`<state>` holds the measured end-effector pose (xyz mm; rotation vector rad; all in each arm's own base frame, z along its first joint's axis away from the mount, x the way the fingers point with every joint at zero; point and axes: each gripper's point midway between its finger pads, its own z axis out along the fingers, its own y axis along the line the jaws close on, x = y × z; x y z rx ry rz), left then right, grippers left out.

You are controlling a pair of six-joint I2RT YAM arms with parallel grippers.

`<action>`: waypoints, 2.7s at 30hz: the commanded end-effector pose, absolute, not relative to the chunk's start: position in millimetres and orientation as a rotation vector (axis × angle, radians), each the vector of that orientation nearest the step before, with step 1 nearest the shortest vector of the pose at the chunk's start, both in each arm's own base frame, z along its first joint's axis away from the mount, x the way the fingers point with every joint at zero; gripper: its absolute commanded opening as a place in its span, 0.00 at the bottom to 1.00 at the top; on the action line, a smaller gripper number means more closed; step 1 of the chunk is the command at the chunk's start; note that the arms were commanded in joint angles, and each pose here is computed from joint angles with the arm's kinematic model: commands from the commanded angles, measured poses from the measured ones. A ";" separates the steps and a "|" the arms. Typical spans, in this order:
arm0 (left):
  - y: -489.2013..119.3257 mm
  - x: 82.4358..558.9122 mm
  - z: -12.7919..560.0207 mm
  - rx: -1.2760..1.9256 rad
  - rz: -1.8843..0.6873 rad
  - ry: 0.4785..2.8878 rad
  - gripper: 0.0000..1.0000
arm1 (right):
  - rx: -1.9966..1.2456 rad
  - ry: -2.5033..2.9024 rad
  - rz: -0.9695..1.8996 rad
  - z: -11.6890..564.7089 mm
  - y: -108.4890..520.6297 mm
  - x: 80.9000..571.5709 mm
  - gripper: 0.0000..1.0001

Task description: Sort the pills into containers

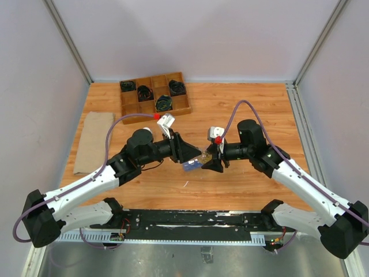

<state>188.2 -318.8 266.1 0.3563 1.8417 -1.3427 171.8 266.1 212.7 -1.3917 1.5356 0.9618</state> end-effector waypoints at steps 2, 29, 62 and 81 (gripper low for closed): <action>-306.6 196.1 235.9 0.301 -1.188 1.982 0.27 | -1.381 1.353 0.902 247.0 272.0 178.7 0.06; -314.4 197.0 244.1 0.056 -1.383 1.949 0.27 | -1.444 1.283 0.642 240.5 270.7 190.1 0.04; -309.6 206.0 236.0 -0.050 -1.353 1.967 0.28 | -1.488 1.243 0.480 238.4 272.4 194.8 0.03; -307.8 198.4 222.9 0.266 -1.210 1.960 0.27 | -1.434 1.293 0.793 251.4 274.2 172.7 0.04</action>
